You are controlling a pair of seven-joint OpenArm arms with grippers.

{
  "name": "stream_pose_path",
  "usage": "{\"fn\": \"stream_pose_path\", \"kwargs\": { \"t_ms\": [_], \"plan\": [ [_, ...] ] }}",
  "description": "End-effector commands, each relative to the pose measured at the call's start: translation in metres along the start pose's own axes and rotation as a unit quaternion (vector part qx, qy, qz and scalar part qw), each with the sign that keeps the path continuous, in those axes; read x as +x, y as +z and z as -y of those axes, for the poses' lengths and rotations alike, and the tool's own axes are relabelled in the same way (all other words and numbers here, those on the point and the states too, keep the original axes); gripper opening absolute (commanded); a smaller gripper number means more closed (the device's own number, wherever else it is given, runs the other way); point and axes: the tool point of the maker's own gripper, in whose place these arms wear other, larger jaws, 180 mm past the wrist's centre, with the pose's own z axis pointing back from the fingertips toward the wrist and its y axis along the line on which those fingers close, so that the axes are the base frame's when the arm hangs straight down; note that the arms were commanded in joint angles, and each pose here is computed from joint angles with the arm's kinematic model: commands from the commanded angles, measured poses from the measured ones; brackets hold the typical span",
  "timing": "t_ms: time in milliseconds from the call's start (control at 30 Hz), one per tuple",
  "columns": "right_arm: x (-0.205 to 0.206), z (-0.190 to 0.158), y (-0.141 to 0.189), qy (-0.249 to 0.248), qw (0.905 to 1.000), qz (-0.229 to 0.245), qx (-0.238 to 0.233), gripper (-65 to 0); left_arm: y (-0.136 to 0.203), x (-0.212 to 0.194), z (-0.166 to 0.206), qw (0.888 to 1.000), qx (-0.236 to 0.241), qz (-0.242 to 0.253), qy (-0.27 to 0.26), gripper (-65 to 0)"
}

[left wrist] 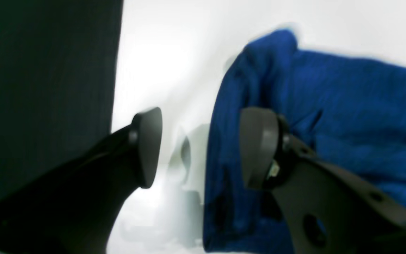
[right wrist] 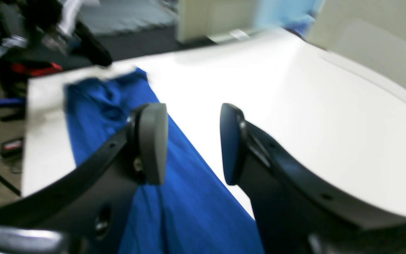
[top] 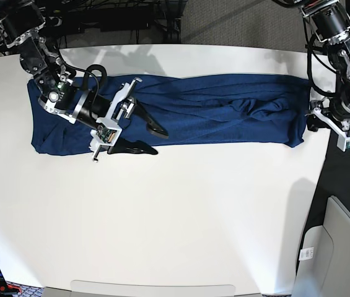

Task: Fold the T-shirt properly
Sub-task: 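Release the sleeve and move the right gripper back to the shirt end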

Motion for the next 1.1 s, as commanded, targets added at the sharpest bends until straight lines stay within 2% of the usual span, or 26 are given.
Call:
{"fn": "stream_pose_path", "kwargs": {
  "t_ms": [0, 300, 567, 767, 1067],
  "plan": [
    [0.023, 0.003, 0.001, 0.010, 0.9993, 0.036, 0.002, -40.3, 0.004, 0.005, -0.007, 1.000, 0.006, 0.001, -0.006, -30.3],
    [0.016, 0.009, 0.015, 0.002, 0.9994, 0.028, -0.022, -40.3, 0.003, 0.000, -0.005, 1.000, 0.004, -0.007, -0.008, -30.3],
    [0.017, 0.011, 0.016, 0.003, 0.9993, 0.029, -0.025, -40.3, -0.013, -0.029, -0.007, 0.999, -0.011, -0.044, 0.025, -30.3],
    [0.017, 0.011, 0.016, 0.003, 0.9993, 0.029, -0.025, -40.3, -0.017, -0.033, 0.010, 0.996, -0.069, -0.036, 0.030, -30.6],
    [0.019, 0.010, 0.016, 0.005, 0.9992, 0.031, -0.023, -40.3, -0.014, -0.030, 0.026, 0.991, -0.118, -0.011, 0.063, -30.6]
  ]
}}
